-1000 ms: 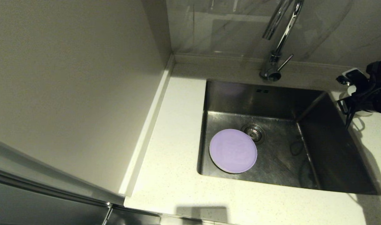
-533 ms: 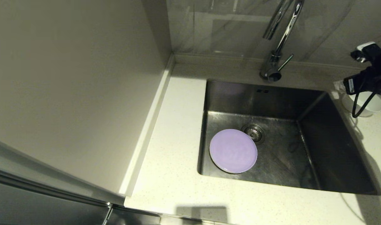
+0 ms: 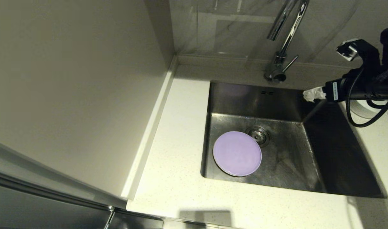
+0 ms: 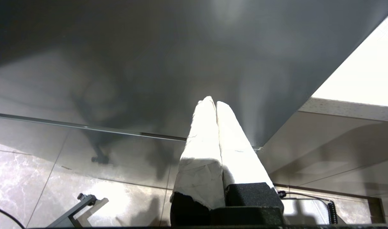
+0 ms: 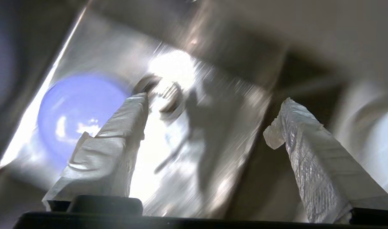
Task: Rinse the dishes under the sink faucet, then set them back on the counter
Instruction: Put a plate back to the table from the sink
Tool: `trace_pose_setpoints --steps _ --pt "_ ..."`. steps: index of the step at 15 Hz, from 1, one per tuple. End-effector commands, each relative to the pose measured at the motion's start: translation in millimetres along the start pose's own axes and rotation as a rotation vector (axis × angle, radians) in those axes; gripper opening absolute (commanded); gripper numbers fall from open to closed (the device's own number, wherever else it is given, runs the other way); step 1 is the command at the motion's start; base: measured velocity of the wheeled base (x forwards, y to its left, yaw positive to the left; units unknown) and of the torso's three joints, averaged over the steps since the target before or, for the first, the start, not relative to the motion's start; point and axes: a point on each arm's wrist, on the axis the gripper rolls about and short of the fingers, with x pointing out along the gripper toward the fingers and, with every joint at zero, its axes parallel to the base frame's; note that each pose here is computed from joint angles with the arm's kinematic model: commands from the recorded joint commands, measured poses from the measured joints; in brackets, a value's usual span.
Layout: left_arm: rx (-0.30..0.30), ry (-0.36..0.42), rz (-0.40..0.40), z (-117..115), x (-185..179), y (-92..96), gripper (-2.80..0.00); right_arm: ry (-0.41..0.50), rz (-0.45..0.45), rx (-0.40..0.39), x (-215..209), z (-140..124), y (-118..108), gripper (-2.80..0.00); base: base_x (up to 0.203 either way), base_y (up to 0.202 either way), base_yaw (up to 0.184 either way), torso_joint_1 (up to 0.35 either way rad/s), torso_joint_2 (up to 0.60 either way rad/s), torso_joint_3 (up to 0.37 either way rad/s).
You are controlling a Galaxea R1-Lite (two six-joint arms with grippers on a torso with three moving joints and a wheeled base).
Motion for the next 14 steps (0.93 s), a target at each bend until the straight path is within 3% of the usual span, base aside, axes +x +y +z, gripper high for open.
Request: trace_pose_setpoints --steps 1,4,7,14 --pt "-0.001 -0.002 0.000 0 0 0.0 -2.80 0.121 0.052 -0.010 -8 -9 20 0.00 0.000 0.000 0.000 0.000 0.00 0.000" --pt "-0.001 -0.002 0.000 0 0 0.0 -2.80 0.295 0.101 -0.020 8 -32 31 0.00 0.000 0.000 0.000 0.000 0.00 0.000" --pt "-0.001 -0.002 0.000 0 0 0.0 -2.80 0.412 0.149 -0.013 49 -55 37 0.00 0.000 0.000 0.000 0.000 0.00 0.000" --pt "-0.001 -0.002 0.000 0 0 0.0 -2.80 0.524 0.326 0.056 139 -92 50 0.00 0.000 0.000 0.000 0.000 0.00 0.000"
